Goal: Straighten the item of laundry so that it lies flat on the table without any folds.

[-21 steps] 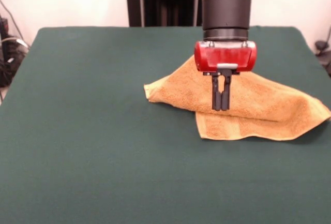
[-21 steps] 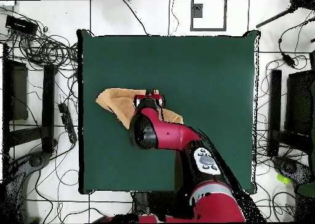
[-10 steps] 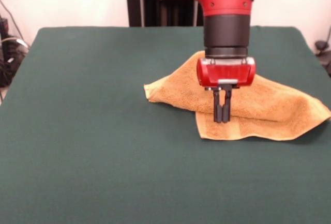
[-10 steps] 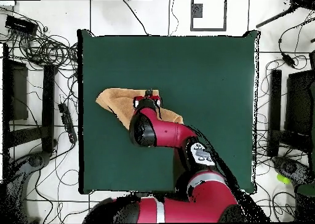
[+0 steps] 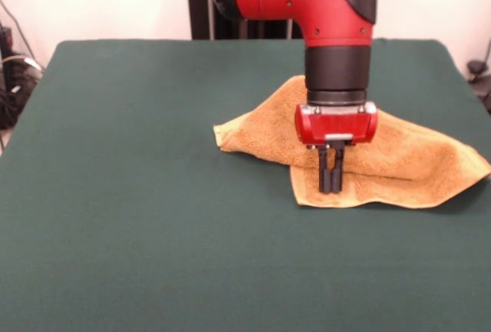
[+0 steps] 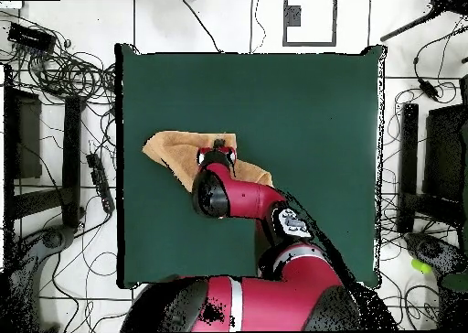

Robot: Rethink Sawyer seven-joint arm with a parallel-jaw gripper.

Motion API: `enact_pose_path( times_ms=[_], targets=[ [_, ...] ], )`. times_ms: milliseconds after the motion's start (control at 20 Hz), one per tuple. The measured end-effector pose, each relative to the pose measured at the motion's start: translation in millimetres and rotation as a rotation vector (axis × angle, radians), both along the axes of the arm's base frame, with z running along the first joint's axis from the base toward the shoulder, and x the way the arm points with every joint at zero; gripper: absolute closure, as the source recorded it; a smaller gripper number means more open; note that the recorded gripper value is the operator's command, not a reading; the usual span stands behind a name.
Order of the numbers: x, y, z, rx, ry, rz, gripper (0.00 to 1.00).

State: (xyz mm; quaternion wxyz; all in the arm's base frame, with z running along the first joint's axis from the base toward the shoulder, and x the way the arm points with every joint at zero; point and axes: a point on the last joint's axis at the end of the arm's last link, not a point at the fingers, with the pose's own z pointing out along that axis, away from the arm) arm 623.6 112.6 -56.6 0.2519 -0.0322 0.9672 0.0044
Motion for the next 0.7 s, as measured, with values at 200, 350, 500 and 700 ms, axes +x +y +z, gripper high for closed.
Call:
enact_pose_path(
  times_ms=[200, 350, 500, 700],
  targets=[
    [2.6, 0.0, -4.2, -0.001, -0.002, 0.0, 1.0],
    [3.1, 0.1, -4.6, -0.006, -0.003, 0.003, 1.0],
    [3.4, 1.4, -5.4, -0.025, -0.007, 0.015, 1.0],
    [5.0, 3.2, -6.5, -0.05, -0.015, 0.032, 1.0]
  ],
)
